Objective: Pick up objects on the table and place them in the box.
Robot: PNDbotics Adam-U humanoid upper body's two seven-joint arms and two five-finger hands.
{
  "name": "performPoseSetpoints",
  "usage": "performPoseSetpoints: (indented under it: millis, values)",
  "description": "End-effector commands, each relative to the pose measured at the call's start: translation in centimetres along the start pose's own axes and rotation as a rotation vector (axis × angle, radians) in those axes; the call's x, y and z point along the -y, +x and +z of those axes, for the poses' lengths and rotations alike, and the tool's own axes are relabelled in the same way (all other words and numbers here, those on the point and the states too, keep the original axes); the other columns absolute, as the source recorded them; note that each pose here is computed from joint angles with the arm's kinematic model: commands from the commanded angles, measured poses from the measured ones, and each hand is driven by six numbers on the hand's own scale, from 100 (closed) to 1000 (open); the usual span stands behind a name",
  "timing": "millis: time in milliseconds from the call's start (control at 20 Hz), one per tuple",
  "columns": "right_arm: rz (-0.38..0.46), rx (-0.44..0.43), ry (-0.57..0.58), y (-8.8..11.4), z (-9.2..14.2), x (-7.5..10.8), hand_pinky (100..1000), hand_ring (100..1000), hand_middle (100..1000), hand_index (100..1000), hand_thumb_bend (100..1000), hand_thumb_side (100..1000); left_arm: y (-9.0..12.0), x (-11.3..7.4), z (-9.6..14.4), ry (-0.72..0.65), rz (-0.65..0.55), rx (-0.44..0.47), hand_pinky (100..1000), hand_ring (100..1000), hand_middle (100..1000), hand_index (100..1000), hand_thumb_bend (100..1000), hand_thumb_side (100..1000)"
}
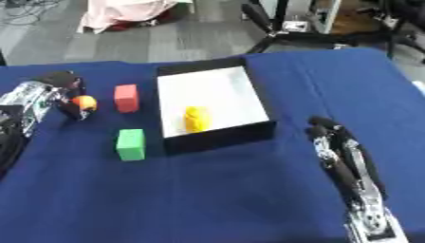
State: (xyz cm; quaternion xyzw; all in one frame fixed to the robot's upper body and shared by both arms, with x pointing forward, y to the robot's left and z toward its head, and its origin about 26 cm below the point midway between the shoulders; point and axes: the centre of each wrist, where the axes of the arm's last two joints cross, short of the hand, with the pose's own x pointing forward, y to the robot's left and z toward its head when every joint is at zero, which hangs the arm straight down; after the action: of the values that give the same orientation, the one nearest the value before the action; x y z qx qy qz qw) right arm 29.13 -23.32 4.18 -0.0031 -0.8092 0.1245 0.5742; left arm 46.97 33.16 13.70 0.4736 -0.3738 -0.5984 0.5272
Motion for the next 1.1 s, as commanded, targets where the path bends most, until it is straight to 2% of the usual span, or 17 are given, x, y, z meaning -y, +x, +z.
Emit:
performPoseSetpoints:
  millis: [50, 150, 300, 450, 550, 650, 750, 950, 1000, 1050, 1100]
  values:
    - [0.018, 0.015, -0.004, 0.4, -0.2, 0.5, 809, 778, 770, 806, 100, 656, -0.6, -6.6, 1.5, 0.182, -0.006, 0.027, 100, 216, 356, 521, 213, 227]
    - [0.018, 0.015, -0.003, 0.4, -0.2, 0.5, 809, 778, 770, 806, 100, 656, 0.1, -8.5, 2.1, 0.236, 0.002, 0.055, 100, 216, 356, 521, 213, 227]
    - [0.016, 0.014, 0.004, 0.4, -0.2, 0.3, 809, 778, 770, 806, 100, 657, 1.0, -9.5, 2.5, 0.263, 0.006, 0.082, 108, 226, 373, 534, 206, 235]
    - [0.009, 0.019, 0.018, 0.4, -0.4, 0.0, 809, 778, 770, 806, 100, 657, 6.2, -12.6, 3.3, 0.368, -0.019, 0.259, 114, 231, 378, 539, 210, 245]
    - [0.007, 0.023, 0.020, 0.5, -0.5, 0.0, 809, 778, 770, 805, 100, 655, 10.0, -13.3, 3.9, 0.374, -0.042, 0.390, 127, 240, 386, 546, 219, 274]
    - [0.003, 0.026, 0.021, 0.6, -0.6, -0.1, 808, 778, 770, 806, 100, 654, 13.1, -12.8, 4.0, 0.335, -0.070, 0.492, 133, 245, 390, 550, 219, 281]
    - [-0.001, 0.029, 0.021, 0.7, -0.7, -0.2, 808, 778, 770, 805, 100, 653, 15.7, -11.4, 3.7, 0.279, -0.092, 0.558, 143, 252, 399, 559, 221, 288]
    - [-0.005, 0.032, 0.019, 0.7, -0.8, -0.3, 808, 778, 769, 805, 100, 653, 19.0, -8.2, 2.6, 0.199, -0.097, 0.596, 211, 300, 477, 640, 260, 345]
    - [-0.005, 0.032, 0.018, 0.7, -0.8, -0.3, 808, 778, 769, 805, 100, 654, 19.3, -7.5, 2.4, 0.194, -0.101, 0.597, 313, 376, 555, 714, 357, 443]
    - [-0.005, 0.031, 0.018, 0.7, -0.8, -0.3, 808, 778, 769, 805, 100, 654, 19.4, -7.0, 2.3, 0.194, -0.104, 0.597, 344, 400, 575, 732, 387, 477]
    - [-0.005, 0.031, 0.018, 0.7, -0.8, -0.3, 808, 778, 769, 805, 100, 654, 19.4, -6.7, 2.1, 0.199, -0.106, 0.596, 434, 477, 626, 775, 481, 563]
